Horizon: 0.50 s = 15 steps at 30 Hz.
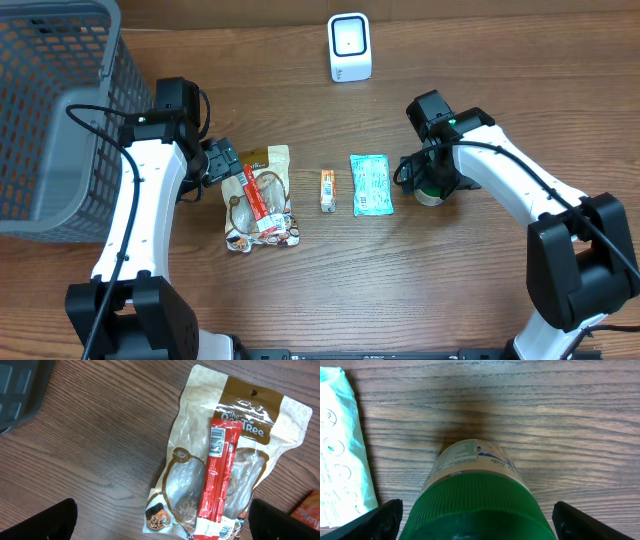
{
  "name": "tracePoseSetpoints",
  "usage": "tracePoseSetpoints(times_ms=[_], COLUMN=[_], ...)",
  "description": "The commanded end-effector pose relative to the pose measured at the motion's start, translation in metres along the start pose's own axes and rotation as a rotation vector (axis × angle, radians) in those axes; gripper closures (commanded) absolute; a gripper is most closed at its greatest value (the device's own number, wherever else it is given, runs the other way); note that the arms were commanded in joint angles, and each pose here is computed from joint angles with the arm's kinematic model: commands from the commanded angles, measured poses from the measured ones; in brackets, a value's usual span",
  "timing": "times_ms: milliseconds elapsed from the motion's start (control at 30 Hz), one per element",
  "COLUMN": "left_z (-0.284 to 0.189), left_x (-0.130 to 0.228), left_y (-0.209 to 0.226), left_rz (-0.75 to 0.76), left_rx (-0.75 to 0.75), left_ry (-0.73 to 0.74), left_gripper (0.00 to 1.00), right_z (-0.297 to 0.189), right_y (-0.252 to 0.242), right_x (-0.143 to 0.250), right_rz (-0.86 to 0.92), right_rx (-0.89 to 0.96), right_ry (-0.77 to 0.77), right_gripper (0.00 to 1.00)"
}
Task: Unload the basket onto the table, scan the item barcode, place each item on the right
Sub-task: 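Lift the green-lidded jar off the table with the right gripper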
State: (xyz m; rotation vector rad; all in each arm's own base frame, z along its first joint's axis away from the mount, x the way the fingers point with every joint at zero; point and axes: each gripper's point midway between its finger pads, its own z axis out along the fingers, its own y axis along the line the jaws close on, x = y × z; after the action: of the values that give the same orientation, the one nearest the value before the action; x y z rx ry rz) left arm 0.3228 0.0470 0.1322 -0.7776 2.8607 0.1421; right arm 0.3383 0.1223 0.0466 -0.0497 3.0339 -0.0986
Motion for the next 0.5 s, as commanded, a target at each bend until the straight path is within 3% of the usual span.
tracePoseSetpoints(times_ms=[0, 467], left_z=[-0.004, -0.004], left_x=[-0.005, -0.005], left_y=[0.001, 0.001], left_rz=[-0.011, -0.011], left_rx=[-0.005, -0.005], left_ry=[-0.018, -0.018], left_gripper=[0.0, 0.0], right_z=[0.005, 0.018], right_y=[-0.001, 0.001], right_x=[0.003, 0.002], right_rz=[-0.003, 0.0], right_rx=[0.002, -0.007], right_ry=[0.007, -0.02], right_gripper=[0.04, 0.07])
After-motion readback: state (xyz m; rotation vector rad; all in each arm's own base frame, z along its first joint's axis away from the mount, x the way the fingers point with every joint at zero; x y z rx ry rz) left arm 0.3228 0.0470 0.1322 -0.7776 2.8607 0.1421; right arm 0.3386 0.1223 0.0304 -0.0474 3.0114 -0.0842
